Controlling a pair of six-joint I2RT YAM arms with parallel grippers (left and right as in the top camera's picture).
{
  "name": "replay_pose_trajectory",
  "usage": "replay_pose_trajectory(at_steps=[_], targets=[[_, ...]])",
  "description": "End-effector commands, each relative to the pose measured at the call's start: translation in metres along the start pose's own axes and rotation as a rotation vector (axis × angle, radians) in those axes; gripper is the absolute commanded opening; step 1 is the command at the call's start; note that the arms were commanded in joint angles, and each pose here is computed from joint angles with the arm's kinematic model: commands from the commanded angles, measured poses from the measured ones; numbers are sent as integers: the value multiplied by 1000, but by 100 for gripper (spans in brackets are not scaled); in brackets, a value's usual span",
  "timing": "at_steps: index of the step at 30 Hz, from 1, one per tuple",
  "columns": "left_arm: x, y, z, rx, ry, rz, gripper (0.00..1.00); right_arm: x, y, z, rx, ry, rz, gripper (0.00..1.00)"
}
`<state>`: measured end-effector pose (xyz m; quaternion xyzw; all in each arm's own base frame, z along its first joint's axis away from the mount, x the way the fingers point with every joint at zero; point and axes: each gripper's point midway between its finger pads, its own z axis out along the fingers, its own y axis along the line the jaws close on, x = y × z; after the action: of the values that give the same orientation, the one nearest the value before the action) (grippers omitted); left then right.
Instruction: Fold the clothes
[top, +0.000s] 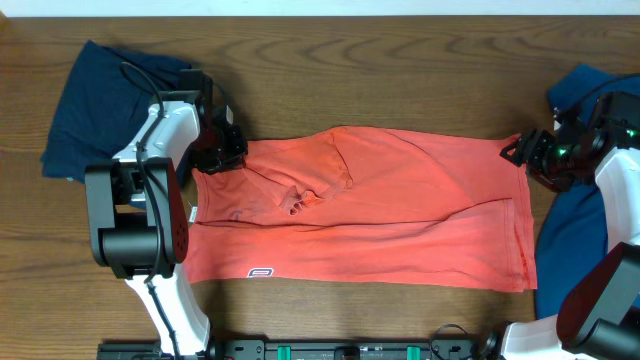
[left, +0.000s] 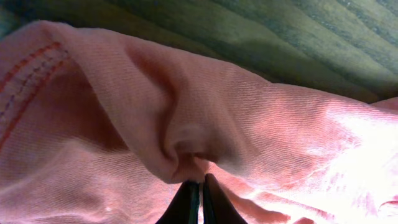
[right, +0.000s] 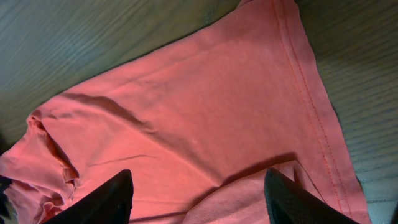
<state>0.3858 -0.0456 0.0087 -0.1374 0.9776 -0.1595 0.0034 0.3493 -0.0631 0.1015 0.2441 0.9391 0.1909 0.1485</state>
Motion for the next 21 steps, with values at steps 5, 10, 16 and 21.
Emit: replay_pose_trajectory(at_steps=[5,10,16,21], targets=[[-14,0,-21,101,-32,-78,6,-1,3,0,-3,-2,-13,66],[-29,16,-37,110,-81,-129,6,-6,4,0,-7,-21,-22,66],[-44,14,-42,161,-136,-127,6,-19,7,0,-17,-74,-45,67],[-61,2,-46,220,-200,-93,6,-25,8,0,-20,-96,-55,68]])
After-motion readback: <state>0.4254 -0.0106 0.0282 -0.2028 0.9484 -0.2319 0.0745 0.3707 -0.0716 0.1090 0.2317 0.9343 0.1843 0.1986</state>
